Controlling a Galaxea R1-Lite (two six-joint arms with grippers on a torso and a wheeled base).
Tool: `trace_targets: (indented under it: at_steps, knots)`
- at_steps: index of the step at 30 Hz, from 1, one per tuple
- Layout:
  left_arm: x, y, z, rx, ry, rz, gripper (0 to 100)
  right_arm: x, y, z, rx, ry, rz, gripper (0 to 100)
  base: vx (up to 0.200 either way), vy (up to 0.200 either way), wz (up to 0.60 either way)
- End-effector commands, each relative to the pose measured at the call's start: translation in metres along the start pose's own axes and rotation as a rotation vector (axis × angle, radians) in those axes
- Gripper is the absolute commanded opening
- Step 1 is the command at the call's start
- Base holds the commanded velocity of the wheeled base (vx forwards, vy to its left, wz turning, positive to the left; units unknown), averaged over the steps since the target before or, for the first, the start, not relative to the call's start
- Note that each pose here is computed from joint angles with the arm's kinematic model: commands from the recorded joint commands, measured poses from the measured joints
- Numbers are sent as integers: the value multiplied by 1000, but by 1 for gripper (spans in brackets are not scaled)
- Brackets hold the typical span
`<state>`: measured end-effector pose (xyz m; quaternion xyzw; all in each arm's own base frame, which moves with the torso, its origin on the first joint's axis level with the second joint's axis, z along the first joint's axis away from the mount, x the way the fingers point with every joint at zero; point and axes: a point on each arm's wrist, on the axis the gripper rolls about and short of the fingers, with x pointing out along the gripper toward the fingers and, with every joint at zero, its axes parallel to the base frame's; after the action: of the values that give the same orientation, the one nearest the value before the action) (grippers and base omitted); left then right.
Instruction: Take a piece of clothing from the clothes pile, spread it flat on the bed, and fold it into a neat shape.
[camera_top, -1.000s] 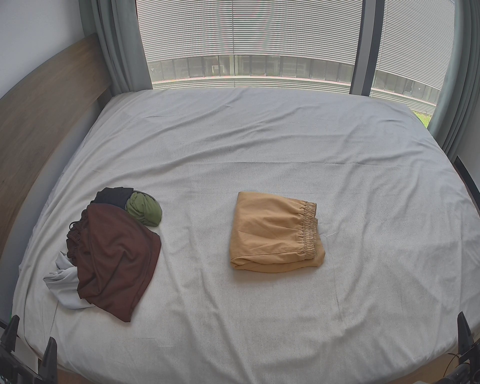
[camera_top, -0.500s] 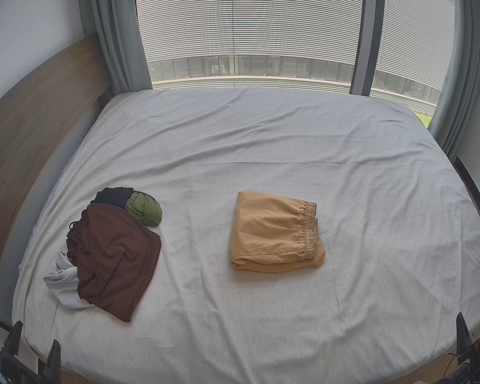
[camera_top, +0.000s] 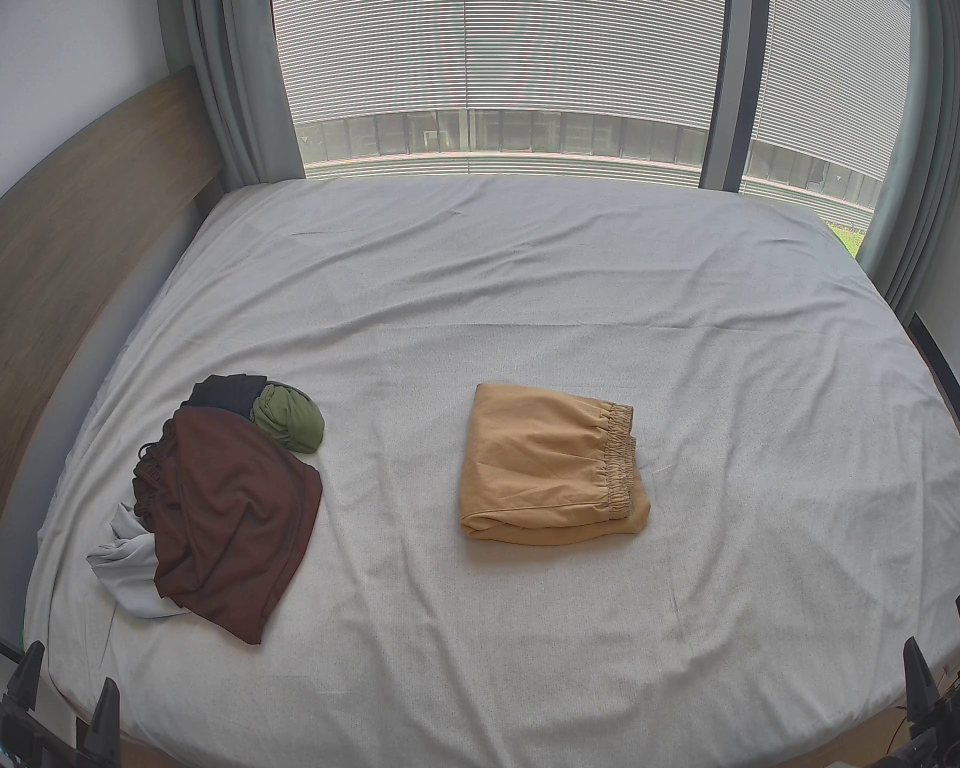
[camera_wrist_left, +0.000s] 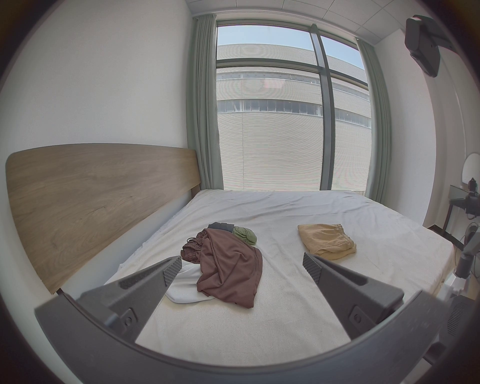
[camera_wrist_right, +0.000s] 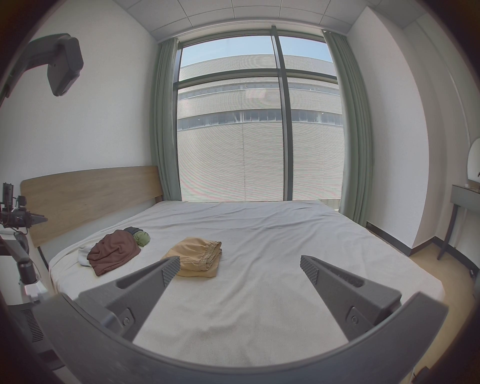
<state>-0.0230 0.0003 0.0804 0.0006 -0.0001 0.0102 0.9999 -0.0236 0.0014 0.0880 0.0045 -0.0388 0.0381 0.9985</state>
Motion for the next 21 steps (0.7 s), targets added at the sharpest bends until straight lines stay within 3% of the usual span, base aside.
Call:
trace_targets:
  at_steps: [1,3,7,9,12,21]
  knots:
    - [0,0,-5,-1,3,1,100,0,0,-7,22,26,-15,100,0,0,0]
    - [0,0,-5,-1,3,1,100,0,0,-8,20,32,2,100,0,0,0]
    - [0,0,-5,-1,3,1,100,0,0,-8,-102,42,17,100,0,0,0]
    - [0,0,-5,-12,3,4,100,-1,0,-9,-91,65,13,100,0,0,0]
    - [0,0,-5,-27,2,4,100,-1,-2,-12,-28,95,-91,100,0,0,0]
    - [0,0,-5,-29,3,4,100,-1,-2,-12,-3,85,-75,100,0,0,0]
